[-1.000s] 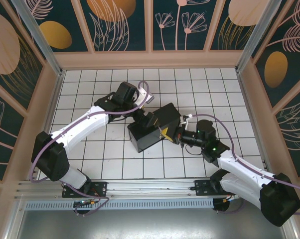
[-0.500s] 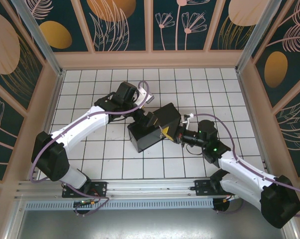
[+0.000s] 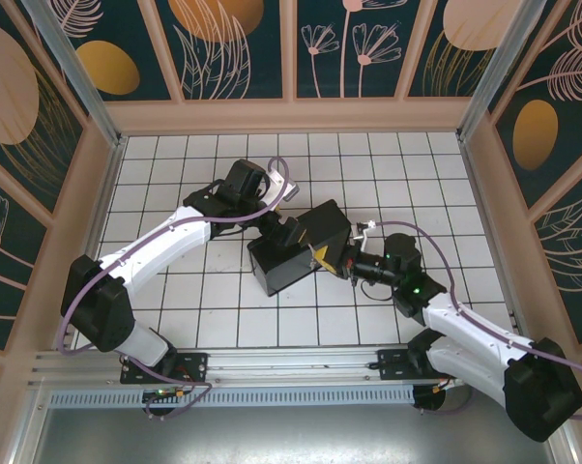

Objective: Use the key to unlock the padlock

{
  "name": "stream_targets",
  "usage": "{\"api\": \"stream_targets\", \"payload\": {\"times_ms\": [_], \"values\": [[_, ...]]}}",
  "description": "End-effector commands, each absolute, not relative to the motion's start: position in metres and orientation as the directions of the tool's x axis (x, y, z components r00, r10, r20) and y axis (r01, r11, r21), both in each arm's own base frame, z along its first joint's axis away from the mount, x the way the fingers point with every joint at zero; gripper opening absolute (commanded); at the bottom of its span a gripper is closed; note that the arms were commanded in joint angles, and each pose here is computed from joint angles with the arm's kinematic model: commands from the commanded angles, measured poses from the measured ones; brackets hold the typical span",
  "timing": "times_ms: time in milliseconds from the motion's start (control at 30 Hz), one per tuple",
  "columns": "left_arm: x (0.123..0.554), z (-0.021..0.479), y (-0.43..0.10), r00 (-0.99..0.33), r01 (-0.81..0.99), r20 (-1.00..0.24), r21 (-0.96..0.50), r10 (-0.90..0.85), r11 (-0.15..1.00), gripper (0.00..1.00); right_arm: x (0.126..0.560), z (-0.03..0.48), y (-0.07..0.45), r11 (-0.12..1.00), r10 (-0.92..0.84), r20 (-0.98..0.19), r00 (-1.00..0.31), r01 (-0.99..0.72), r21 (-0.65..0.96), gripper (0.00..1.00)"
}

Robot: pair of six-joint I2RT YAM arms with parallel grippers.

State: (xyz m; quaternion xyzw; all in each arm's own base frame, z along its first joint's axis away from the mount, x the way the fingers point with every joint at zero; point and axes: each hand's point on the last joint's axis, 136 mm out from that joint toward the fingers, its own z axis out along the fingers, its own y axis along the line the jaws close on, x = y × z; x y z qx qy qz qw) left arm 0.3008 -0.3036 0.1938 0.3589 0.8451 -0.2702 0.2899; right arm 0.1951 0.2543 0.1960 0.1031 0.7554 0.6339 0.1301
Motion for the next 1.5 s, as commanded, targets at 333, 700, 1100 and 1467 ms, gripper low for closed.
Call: {"api": "stream_targets", "payload": {"times_ms": [333,700,1100,1467], "values": [[0.292,0.194,-0.304,-0.578,0.766,-0.681,-0.265,0.449,0.585,0.96,0.197,0.205,0.256,0.139,0.321,-0.086,-0.943,-0.043,0.989,0.0],[0.287,0.186,-0.304,-0.575,0.778,-0.671,-0.271,0.468,0.567,0.95,0.201,0.207,0.257,0.129,0.322,-0.073,-0.944,-0.033,0.991,0.0],[0.283,0.183,-0.306,-0.564,0.792,-0.672,-0.275,0.48,0.546,0.93,0.206,0.214,0.259,0.118,0.311,-0.079,-0.947,-0.044,0.992,0.0],[0.28,0.187,-0.308,-0.544,0.809,-0.685,-0.274,0.485,0.52,0.93,0.218,0.219,0.255,0.144,0.289,-0.095,-0.953,-0.054,0.988,0.0]]}}
